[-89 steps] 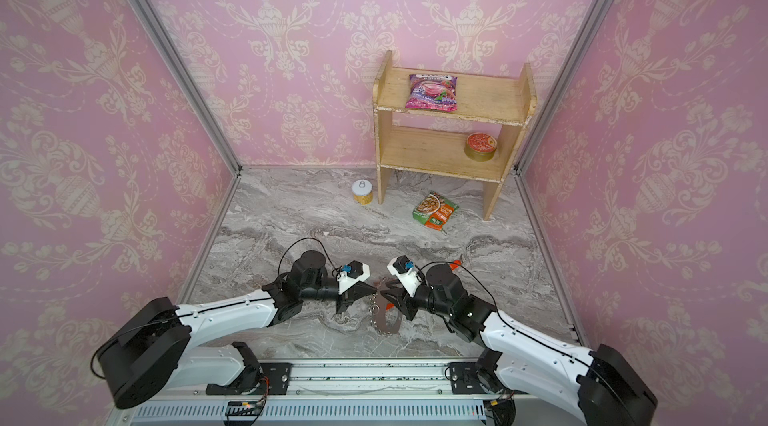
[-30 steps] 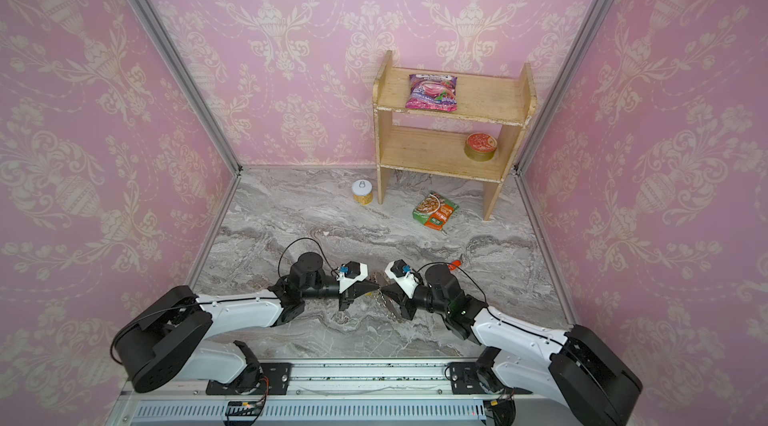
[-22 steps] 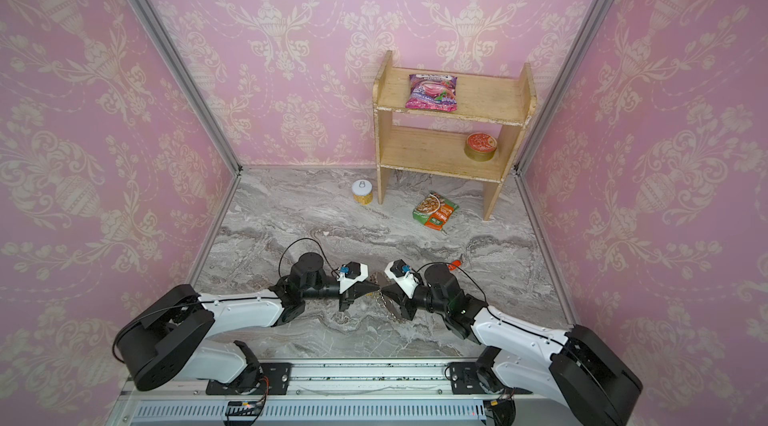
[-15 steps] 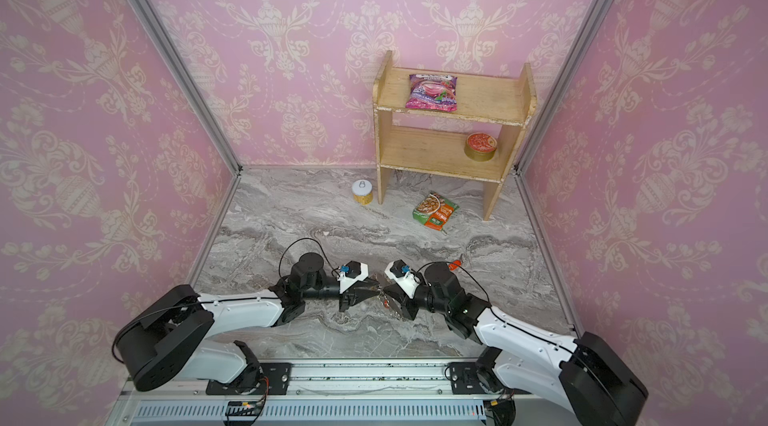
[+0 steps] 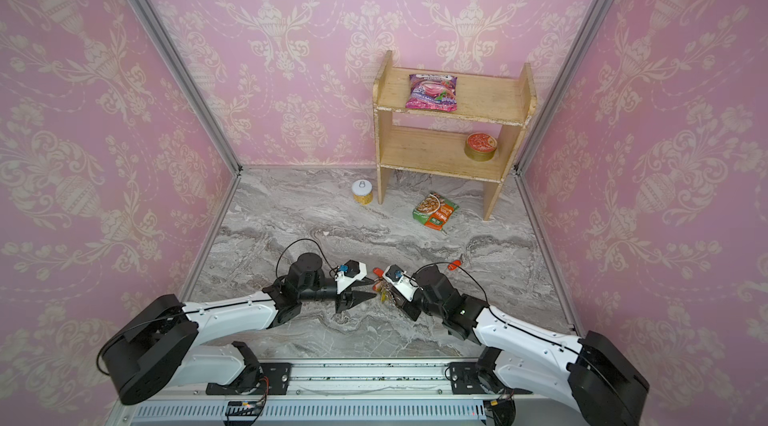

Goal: Put the keys on the keyring

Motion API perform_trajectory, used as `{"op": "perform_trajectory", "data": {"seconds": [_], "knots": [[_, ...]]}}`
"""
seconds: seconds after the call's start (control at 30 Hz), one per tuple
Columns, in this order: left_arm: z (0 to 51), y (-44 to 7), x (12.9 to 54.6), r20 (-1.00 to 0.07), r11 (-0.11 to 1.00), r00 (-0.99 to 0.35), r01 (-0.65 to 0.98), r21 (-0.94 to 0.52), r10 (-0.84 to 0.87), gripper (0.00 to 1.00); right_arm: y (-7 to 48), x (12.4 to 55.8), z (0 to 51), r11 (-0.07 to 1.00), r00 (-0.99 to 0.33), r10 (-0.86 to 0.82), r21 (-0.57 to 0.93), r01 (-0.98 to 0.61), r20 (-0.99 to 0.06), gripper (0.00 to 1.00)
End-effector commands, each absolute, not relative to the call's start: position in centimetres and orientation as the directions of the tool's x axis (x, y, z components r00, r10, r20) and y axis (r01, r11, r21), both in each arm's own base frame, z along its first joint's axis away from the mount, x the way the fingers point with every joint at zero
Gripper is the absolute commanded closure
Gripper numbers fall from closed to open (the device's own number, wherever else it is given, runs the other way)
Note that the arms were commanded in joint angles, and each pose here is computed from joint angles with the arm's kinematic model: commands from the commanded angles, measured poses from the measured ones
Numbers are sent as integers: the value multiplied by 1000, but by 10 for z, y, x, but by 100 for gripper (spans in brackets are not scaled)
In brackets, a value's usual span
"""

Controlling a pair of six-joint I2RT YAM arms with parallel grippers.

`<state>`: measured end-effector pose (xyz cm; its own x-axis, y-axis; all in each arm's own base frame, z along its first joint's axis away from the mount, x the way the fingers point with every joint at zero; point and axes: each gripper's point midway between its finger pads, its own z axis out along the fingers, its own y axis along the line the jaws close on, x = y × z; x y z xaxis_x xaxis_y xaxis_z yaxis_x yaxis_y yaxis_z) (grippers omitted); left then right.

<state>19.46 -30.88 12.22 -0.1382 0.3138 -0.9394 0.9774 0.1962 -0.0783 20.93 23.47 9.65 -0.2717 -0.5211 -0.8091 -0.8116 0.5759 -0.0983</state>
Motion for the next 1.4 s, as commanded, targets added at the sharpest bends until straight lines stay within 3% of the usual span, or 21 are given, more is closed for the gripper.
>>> {"op": "perform_trajectory", "data": {"seconds": [0.0,0.33,0.8,1.37], "knots": [[117,-313,203,-932,206,-133,976,-65,336,59,239,218,109,578,-235,-535,-149,-802,-812,100],[114,-330,230,-946,276,-116,961,-29,304,60,244,217,106,564,-238,-545,-141,-814,-804,100],[114,-343,221,-960,222,-145,971,-90,241,73,244,221,108,583,-246,-530,-139,-800,-811,100],[106,-337,207,-951,191,-173,973,-125,258,67,238,227,110,629,-275,-493,-119,-768,-825,100]]}}
